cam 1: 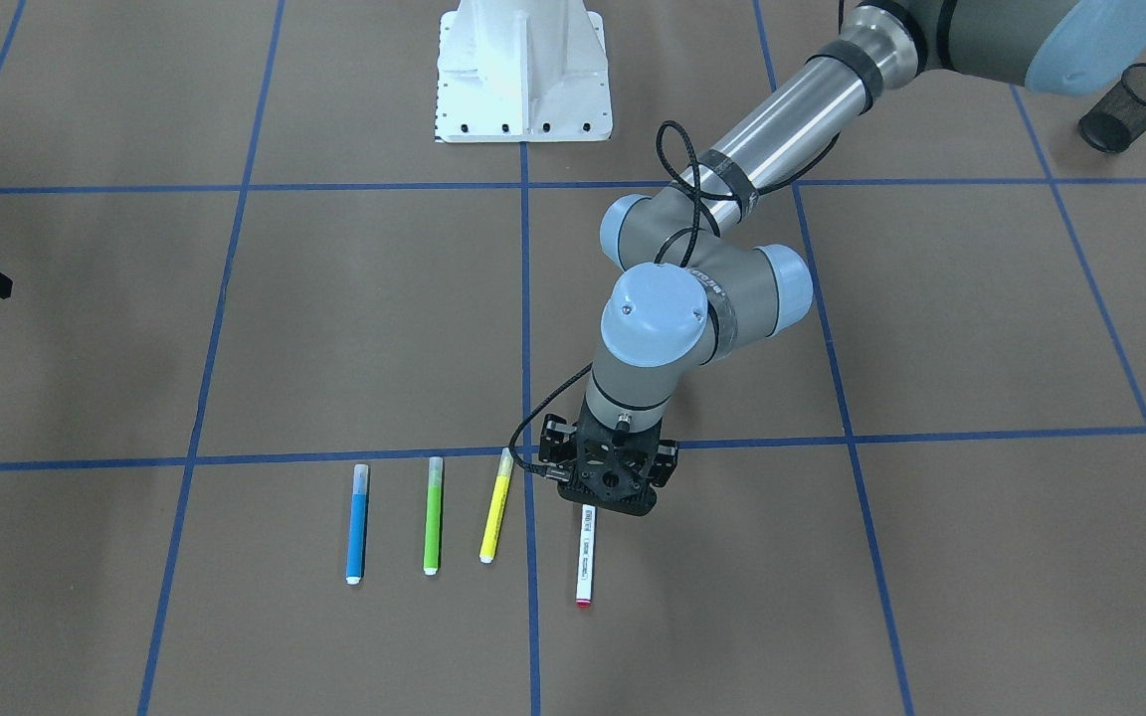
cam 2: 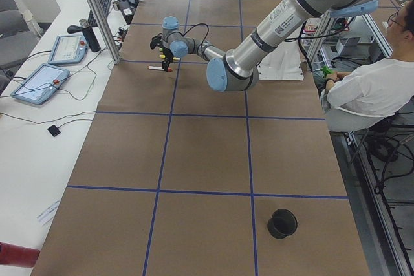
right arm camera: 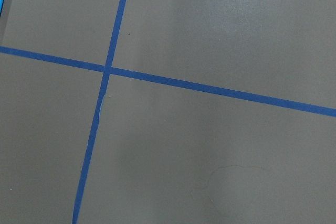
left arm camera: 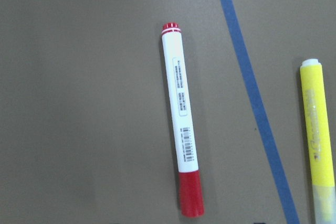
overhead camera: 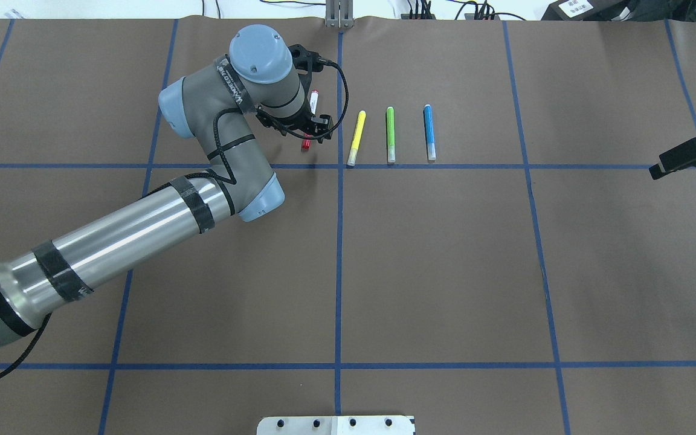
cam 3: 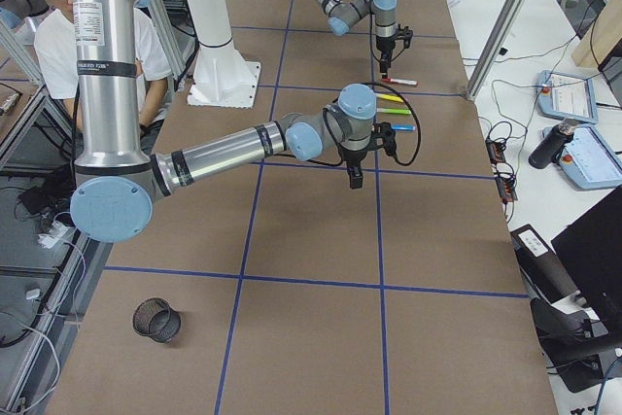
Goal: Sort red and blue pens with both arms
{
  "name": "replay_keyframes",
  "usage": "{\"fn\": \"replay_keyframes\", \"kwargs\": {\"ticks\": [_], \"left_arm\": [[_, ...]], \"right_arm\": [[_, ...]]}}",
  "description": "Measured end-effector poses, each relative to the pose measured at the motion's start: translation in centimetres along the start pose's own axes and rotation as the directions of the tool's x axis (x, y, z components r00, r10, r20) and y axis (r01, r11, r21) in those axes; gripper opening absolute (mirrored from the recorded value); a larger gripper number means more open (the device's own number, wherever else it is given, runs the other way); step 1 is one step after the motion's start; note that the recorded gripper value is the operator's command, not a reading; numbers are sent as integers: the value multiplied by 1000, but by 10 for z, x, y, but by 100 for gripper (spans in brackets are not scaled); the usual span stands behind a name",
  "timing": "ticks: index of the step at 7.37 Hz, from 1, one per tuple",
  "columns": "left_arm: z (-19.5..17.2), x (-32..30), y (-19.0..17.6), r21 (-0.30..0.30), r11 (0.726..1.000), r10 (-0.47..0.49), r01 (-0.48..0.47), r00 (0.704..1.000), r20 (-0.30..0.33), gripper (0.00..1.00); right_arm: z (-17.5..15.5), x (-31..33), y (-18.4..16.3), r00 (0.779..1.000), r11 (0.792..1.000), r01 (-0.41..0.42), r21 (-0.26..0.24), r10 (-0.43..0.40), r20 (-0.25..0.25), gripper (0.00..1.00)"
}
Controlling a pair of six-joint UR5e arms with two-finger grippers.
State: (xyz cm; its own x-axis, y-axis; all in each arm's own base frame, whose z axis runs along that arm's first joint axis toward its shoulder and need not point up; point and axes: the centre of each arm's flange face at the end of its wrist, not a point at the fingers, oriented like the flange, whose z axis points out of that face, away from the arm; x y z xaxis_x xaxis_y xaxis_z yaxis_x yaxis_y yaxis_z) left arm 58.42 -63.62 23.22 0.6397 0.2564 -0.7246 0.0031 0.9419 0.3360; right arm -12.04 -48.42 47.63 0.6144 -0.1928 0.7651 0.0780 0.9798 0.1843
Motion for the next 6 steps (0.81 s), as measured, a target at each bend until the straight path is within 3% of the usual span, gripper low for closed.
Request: {"fn": "replay_keyframes", "kwargs": {"ticks": [1, 4, 5, 6], "left_arm": [[7, 1, 1, 15, 1000, 6, -6, 1000, 4, 66], [17, 6, 3, 31, 999, 12, -13, 1000, 19, 31], [17, 6, 3, 32, 999, 12, -13, 1000, 21, 8], [17, 6, 3, 32, 999, 12, -13, 1000, 21, 0]], "right_arm": [[1, -1, 0, 1000, 1000, 0, -1, 0, 0, 100], [2, 0, 1, 1000, 1000, 0, -5, 0, 0, 100], [3, 0, 1, 1000, 1000, -1, -5, 1, 0, 100], [3, 0, 1, 1000, 1000, -1, -6, 1, 0, 100]]}}
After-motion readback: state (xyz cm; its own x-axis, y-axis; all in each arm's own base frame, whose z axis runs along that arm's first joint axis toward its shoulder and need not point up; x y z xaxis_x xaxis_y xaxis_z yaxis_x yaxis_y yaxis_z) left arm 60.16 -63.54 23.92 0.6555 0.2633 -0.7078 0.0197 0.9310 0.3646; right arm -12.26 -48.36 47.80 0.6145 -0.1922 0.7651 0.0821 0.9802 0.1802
